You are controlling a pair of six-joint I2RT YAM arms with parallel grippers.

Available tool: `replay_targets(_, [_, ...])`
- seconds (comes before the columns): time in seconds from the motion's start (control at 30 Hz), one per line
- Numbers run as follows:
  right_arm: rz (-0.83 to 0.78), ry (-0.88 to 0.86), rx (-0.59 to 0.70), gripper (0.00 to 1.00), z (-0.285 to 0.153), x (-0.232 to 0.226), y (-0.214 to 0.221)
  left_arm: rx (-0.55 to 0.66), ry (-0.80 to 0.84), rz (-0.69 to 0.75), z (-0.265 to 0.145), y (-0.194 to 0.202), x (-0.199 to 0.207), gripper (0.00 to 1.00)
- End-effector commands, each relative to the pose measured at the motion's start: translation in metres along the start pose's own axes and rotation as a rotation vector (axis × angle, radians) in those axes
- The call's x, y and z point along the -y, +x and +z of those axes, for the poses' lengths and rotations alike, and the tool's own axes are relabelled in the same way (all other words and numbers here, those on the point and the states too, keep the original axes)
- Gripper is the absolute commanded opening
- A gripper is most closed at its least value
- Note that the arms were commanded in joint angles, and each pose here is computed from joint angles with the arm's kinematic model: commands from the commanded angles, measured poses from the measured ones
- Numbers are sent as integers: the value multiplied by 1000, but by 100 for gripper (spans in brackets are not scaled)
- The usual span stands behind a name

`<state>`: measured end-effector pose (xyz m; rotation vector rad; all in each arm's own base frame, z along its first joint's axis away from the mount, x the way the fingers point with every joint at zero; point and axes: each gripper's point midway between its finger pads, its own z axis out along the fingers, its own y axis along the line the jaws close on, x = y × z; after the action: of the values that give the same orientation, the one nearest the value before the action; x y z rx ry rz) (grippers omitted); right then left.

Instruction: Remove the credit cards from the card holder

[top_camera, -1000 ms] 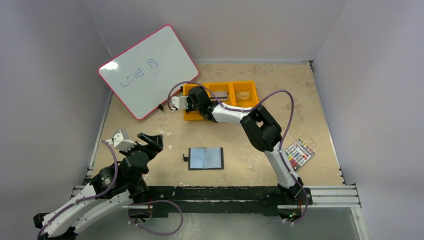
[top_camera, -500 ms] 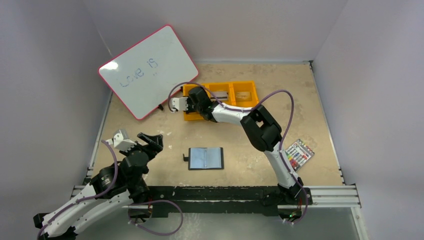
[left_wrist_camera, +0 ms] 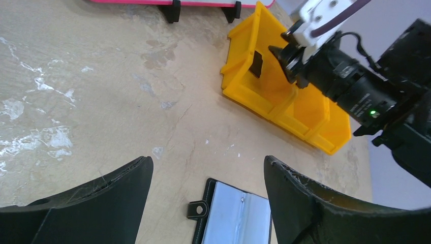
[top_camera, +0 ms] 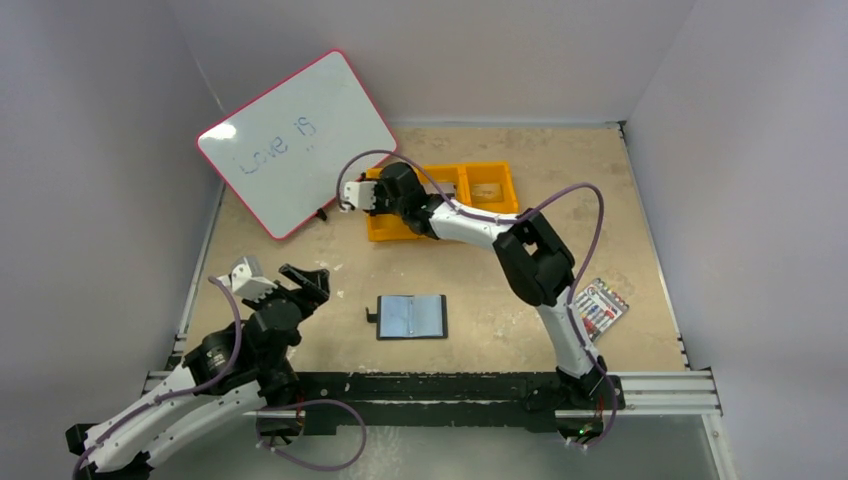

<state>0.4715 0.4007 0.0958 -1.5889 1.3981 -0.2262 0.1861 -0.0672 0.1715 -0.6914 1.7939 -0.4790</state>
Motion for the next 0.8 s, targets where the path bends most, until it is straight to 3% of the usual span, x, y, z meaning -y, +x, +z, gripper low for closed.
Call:
replay_targets(0.0, [173, 226, 162, 37, -63, 91, -54, -7, 53, -4, -3, -6, 20, 80])
replay_targets(0.13, [557, 358, 235, 40, -118, 114, -57, -51, 91, 22, -3, 1, 34, 80])
replay_targets(0.23, [904, 387, 228, 43, -155, 100, -38, -96, 142, 43, -1, 13, 51, 80])
replay_targets(0.33, [1231, 270, 156, 45, -176, 49, -20, -158, 170, 83, 4, 32, 62, 80])
replay_targets(0.47, [1565, -42, 135, 42, -193, -40, -26, -232, 167, 134, 14, 62, 66, 79])
replay_targets(0.63, [1804, -330, 182, 40, -215, -119, -36, -347, 169, 179, 23, 104, 67, 78])
replay_targets(0.77, [1807, -454, 171, 39, -224, -156, -49, -425, 132, 209, 29, 134, 58, 77])
